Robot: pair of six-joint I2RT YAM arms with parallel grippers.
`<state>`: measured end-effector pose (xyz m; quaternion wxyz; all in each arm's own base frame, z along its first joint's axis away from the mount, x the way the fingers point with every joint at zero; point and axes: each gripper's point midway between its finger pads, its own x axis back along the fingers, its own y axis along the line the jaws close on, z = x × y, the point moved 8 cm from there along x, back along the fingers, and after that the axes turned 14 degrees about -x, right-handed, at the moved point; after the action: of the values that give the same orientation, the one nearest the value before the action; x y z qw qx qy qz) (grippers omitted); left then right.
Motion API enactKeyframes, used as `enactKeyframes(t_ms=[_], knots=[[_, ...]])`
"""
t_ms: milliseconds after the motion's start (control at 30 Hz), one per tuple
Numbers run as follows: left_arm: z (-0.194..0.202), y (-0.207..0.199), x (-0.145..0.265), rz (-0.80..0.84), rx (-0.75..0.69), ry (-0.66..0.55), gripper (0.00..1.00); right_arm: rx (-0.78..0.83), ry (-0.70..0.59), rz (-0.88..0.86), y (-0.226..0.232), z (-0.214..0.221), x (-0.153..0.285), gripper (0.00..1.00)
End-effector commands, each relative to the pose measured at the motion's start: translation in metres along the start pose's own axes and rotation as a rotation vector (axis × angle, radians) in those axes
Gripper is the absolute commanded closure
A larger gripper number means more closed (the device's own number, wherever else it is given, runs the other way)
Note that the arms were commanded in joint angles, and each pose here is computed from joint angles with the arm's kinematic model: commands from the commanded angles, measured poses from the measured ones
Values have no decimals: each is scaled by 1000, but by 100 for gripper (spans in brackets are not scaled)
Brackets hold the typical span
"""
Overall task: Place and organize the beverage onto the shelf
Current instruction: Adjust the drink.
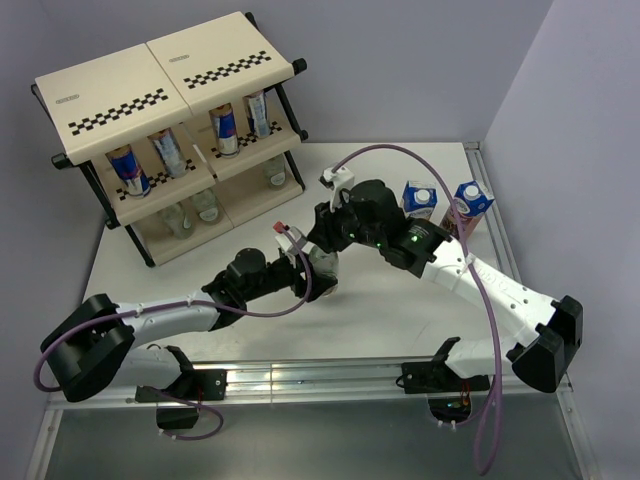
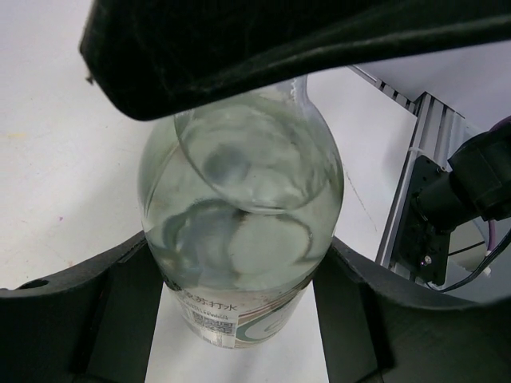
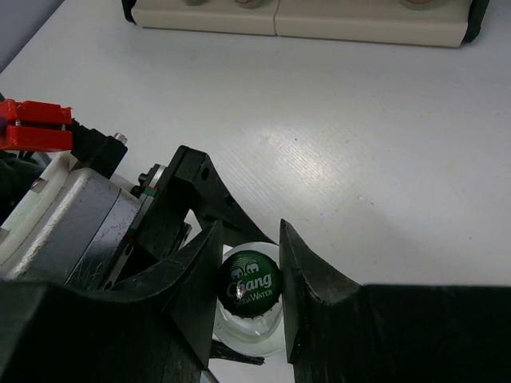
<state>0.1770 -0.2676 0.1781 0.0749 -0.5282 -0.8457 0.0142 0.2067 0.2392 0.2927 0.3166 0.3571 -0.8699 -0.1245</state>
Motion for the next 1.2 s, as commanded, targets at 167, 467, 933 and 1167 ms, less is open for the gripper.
enactKeyframes(t_ms=[167, 467, 933, 1167], knots=[[-83, 1, -2, -49, -24, -335, 37, 9, -111, -111, 30, -18, 13, 100], [-83, 0, 1, -51, -21, -353, 16, 12, -109, -151, 38, -19, 17, 100], [-63, 7, -1, -81, -73, -268, 14, 18, -166, -86, 35, -29, 26, 100], [-46, 13, -6, -150, -158, -181, 12, 17, -189, -33, 32, -36, 27, 100]])
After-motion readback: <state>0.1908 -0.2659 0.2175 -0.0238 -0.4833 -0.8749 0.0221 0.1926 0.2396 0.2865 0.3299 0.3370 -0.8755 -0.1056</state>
